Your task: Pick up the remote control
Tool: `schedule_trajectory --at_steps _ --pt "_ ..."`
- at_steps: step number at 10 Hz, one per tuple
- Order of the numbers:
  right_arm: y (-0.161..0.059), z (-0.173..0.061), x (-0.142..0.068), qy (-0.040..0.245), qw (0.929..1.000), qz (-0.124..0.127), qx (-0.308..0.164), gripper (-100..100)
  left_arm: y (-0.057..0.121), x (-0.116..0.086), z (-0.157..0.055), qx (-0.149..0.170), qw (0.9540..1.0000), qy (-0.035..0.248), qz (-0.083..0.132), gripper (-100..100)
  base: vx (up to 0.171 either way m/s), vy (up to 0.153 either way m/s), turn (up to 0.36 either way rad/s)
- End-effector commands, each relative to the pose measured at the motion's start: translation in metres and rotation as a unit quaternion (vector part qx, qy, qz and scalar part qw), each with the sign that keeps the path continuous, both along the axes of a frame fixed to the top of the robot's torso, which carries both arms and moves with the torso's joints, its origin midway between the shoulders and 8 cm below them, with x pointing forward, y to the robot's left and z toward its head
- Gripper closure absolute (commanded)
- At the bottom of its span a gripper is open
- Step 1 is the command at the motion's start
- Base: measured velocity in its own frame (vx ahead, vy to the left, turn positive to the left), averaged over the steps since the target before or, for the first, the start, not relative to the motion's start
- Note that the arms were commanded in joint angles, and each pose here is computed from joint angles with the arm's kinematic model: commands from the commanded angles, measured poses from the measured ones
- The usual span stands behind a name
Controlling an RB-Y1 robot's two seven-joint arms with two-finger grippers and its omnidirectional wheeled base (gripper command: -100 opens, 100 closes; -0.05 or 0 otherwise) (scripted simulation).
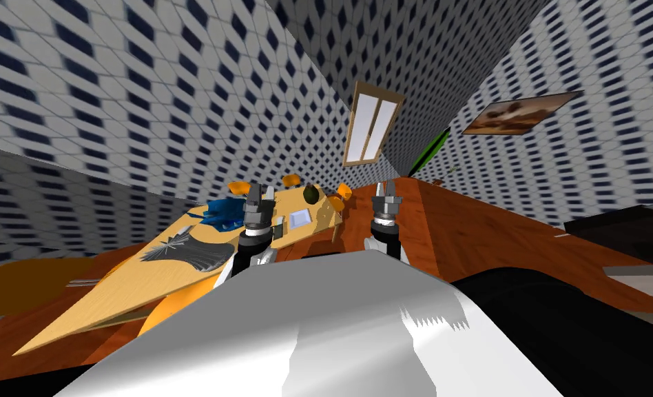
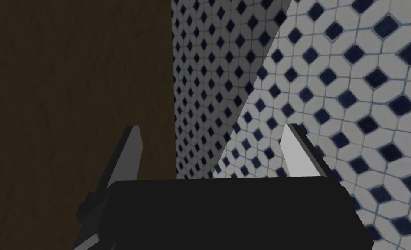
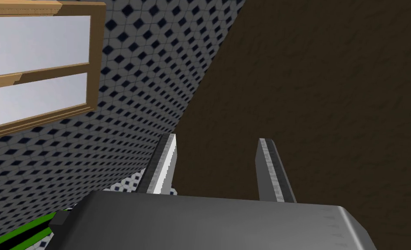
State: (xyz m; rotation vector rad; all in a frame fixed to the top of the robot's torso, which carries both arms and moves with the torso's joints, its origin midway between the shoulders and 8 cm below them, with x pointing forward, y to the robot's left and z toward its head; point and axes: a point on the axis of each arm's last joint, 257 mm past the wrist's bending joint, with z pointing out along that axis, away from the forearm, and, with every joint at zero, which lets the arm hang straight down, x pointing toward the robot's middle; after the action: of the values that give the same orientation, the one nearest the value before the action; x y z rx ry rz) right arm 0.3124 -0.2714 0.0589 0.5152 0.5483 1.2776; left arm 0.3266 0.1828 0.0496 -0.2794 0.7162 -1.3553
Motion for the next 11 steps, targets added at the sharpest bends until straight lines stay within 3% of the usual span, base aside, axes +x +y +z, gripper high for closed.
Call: schedule_trajectory --at_steps 1,3,4,6,7,9,10,11 --pt "0.000 0.000 0.000 0.000 1.0000 0.000 0.000 0 -0.019 0.001 -0.014 0.040 0.9990 0.004 -0.017 -100 -0.113 0.089 -0.285" --pt "0.000 0.000 0.000 0.000 1.0000 0.000 0.000 0 -0.044 0.003 -0.039 0.095 0.9946 0.014 -0.039 -100 -0.105 0.087 -0.330" --pt "0.000 0.000 0.000 0.000 1.0000 0.000 0.000 0 -0.045 0.003 -0.040 0.101 0.9941 0.013 -0.039 -100 -0.059 0.056 -0.104" --pt "0.000 0.000 0.000 0.000 1.0000 0.000 0.000 0 -0.069 0.003 -0.074 0.164 0.9843 0.027 -0.060 -100 -0.060 0.048 -0.331" --pt "0.000 0.000 0.000 0.000 1.0000 0.000 0.000 0 -0.070 0.002 -0.076 0.170 0.9831 0.027 -0.062 -100 -0.064 0.068 -0.125" --pt "0.000 0.000 0.000 0.000 1.0000 0.000 0.000 0 -0.089 -0.001 -0.119 0.239 0.9664 0.047 -0.083 -100 -0.063 0.071 -0.380" --pt "0.000 0.000 0.000 0.000 1.0000 0.000 0.000 0 -0.091 -0.002 -0.122 0.250 0.9637 0.045 -0.083 -100 -0.071 0.061 -0.109" --pt "0.000 0.000 0.000 0.000 1.0000 0.000 0.000 0 -0.097 -0.005 -0.148 0.289 0.9512 0.056 -0.094 -100 -0.054 0.042 -0.250"
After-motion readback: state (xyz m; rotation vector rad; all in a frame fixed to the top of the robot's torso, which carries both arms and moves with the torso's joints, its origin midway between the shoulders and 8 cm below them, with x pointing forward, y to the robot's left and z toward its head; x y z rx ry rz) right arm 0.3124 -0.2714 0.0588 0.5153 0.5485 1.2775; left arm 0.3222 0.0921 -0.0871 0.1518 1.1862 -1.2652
